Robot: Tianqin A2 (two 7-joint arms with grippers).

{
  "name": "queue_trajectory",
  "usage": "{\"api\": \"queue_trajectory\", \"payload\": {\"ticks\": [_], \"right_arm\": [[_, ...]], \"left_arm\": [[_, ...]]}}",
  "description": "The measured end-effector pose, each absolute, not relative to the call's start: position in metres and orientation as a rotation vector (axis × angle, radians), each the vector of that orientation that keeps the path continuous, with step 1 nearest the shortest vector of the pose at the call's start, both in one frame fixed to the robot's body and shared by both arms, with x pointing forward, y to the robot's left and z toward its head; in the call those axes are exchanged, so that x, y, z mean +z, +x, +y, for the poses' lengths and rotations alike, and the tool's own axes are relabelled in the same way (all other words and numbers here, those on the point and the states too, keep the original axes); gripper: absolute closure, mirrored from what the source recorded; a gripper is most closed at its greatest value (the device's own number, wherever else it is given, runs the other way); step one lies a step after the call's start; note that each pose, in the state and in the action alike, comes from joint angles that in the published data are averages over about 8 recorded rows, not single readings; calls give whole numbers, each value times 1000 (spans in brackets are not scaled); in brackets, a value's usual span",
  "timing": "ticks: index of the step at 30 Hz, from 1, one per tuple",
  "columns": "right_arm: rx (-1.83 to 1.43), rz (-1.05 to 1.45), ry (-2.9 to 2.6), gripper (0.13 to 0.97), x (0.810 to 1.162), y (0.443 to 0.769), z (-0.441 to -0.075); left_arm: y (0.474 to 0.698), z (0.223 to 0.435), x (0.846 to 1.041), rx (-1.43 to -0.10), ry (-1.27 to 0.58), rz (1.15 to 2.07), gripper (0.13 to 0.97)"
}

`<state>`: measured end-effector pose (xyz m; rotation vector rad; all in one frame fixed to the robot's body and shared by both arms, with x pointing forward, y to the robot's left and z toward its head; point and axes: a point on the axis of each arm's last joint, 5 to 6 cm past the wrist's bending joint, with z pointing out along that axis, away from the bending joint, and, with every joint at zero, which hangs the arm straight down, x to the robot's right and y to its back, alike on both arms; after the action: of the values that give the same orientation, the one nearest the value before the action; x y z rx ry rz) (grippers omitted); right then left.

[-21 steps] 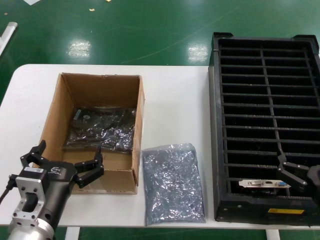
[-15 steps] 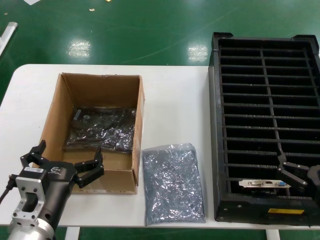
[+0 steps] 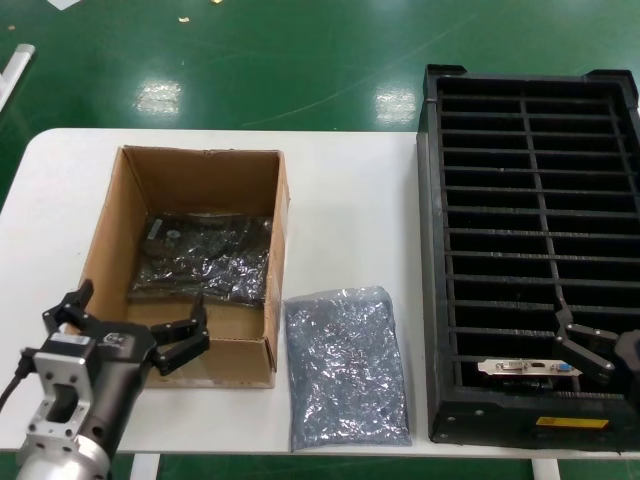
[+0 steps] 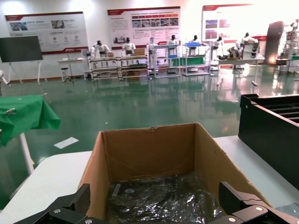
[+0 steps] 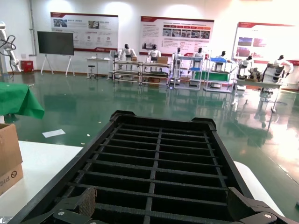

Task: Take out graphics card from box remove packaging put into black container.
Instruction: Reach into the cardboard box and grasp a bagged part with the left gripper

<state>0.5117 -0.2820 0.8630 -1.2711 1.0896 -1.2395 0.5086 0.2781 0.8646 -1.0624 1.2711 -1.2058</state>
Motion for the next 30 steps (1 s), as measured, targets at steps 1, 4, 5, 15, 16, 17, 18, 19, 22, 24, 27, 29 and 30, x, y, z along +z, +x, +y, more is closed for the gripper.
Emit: {"api": "queue_trajectory", "payload": {"ticks": [1,4,5,15,16,17,18,19,22,24,27,29,30], "right_arm": [[-1240,1090,-1271,130,863,512,-282],[-1240,1090,-1271,130,863,512,-282],[-1240,1090,-1271,130,863,512,-282],[-1240,1090,-1271,130,863,512,-282],[-1240,1090,-1271,130,863,512,-282],[-1240,1090,-1271,130,863,512,-282],[-1240,1090,-1271,130,863,512,-282],[-1240,1090,-1271,130,863,512,-282],[-1240,1090,-1271,130,863,512,-282],[-1240,1090,-1271,130,863,512,-282],[-1240,1090,-1271,130,863,512,-282],[-1240,1090,-1271,130,863,512,-282],[-1240,1090,-1271,130,863,512,-282]], "left_arm": [[509,278,866,-1198,-1047,1278,132],[515,278,871,-1138,-953,1319,132],[519,279,874,-1104,-904,1339,132],[604,311,924,-680,-394,1523,132],[613,314,930,-647,-358,1549,132],[623,317,935,-616,-323,1579,132],[632,319,940,-588,-292,1613,132],[642,321,945,-562,-261,1652,132],[668,322,957,-489,-179,1787,132],[681,322,963,-437,-138,1880,132],[697,321,966,-343,-96,2008,132],[707,322,967,-279,-79,2073,132],[711,322,967,-248,-73,2099,132]]}}
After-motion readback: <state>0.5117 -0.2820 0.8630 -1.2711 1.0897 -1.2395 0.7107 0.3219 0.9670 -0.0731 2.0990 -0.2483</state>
